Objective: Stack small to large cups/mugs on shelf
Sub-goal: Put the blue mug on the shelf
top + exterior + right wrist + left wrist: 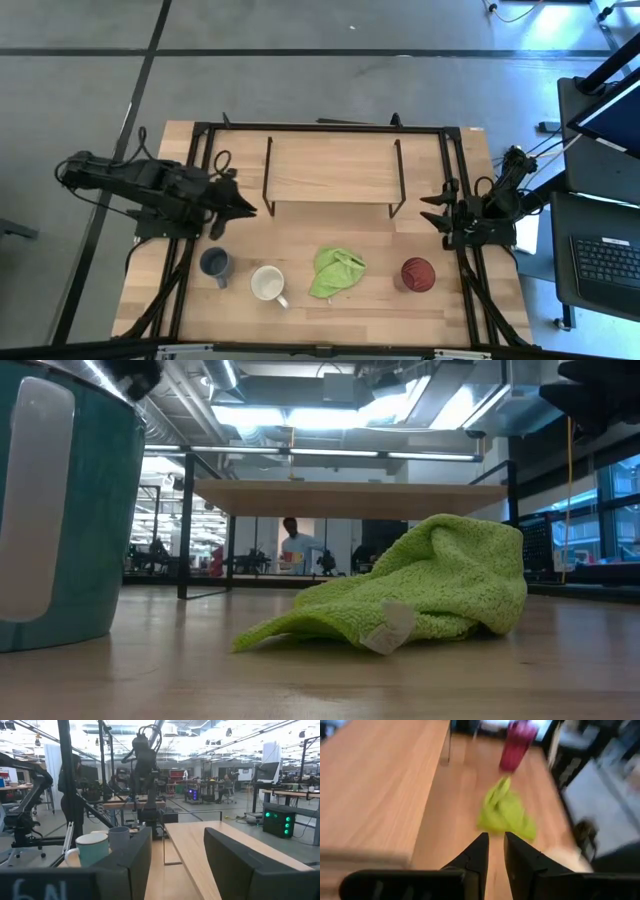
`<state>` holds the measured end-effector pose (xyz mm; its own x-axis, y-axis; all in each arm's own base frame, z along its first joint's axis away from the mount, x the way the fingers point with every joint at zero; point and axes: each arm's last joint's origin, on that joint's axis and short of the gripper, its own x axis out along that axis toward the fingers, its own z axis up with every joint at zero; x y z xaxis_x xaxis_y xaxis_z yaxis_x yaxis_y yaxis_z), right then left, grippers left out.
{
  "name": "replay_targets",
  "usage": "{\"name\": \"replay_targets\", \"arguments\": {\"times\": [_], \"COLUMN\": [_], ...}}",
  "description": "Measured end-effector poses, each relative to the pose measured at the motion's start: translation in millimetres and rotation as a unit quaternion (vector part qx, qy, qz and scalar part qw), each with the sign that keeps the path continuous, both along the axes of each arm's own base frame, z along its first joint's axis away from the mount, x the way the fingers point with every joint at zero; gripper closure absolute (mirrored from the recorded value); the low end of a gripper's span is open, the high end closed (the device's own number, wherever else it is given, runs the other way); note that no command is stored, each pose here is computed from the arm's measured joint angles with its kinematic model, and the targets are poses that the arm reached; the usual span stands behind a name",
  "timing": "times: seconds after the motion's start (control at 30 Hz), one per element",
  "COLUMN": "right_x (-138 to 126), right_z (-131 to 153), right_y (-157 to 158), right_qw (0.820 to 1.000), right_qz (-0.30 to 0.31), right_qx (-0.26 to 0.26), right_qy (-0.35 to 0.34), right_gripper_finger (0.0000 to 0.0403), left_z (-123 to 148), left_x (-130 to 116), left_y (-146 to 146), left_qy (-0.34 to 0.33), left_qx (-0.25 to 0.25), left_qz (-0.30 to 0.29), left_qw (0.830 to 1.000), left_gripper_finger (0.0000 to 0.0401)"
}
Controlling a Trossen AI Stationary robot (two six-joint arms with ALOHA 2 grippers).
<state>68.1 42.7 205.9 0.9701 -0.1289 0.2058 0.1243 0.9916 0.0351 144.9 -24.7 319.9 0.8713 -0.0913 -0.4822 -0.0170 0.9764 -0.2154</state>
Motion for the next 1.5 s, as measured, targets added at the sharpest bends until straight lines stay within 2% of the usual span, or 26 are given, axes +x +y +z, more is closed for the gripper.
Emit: {"name": "replay_targets", "arguments": {"times": [0.2, 0.4, 0.47, 0.6, 0.73, 1.0, 1.1, 1.23, 1.33, 1.43, 1.5], "right_x": [0, 0, 0, 0, 0, 0, 0, 0, 0, 0, 0], "right_z": [0, 0, 0, 0, 0, 0, 0, 0, 0, 0, 0], "right_y": [0, 0, 0, 0, 0, 0, 0, 0, 0, 0, 0], "right_qw": [1.0, 1.0, 1.0, 1.0, 1.0, 1.0, 1.0, 1.0, 1.0, 1.0, 1.0], "right_qz": [0.0, 0.0, 0.0, 0.0, 0.0, 0.0, 0.0, 0.0, 0.0, 0.0, 0.0], "right_qx": [-0.001, -0.001, -0.001, -0.002, -0.002, -0.002, -0.001, -0.001, -0.001, -0.001, -0.002], "right_qy": [0.0, 0.001, 0.001, 0.001, 0.001, 0.001, 0.0, 0.0, 0.0, 0.0, 0.001], "right_gripper_finger": [0.0221, 0.0221, 0.0221, 0.0221, 0.0221, 0.0221, 0.0221, 0.0221, 0.0221, 0.0221, 0.0221], "left_z": [15, 21, 25, 29, 38, 77, 71, 46, 26, 17, 14], "left_x": [22, 23, 24, 25, 25, 42, 44, 37, 31, 29, 32], "left_y": [-3, -2, 0, 1, 1, -1, -2, -3, -7, -14, -20], "left_qy": [-0.055, -0.072, -0.093, -0.122, -0.133, -0.162, -0.123, 0.018, 0.133, 0.189, 0.198], "left_qx": [-0.013, -0.01, -0.003, 0.038, 0.008, 0.017, 0.004, -0.031, -0.04, -0.039, -0.042], "left_qz": [0.016, 0.028, 0.054, 0.086, 0.101, 0.072, 0.039, 0.009, 0.009, 0.0, -0.009], "left_qw": [0.998, 0.997, 0.994, 0.988, 0.986, 0.984, 0.992, 0.999, 0.99, 0.981, 0.979], "left_gripper_finger": [0.0346, 0.0346, 0.0346, 0.0346, 0.0346, 0.0346, 0.0346, 0.0346, 0.0346, 0.0346, 0.0346]}}
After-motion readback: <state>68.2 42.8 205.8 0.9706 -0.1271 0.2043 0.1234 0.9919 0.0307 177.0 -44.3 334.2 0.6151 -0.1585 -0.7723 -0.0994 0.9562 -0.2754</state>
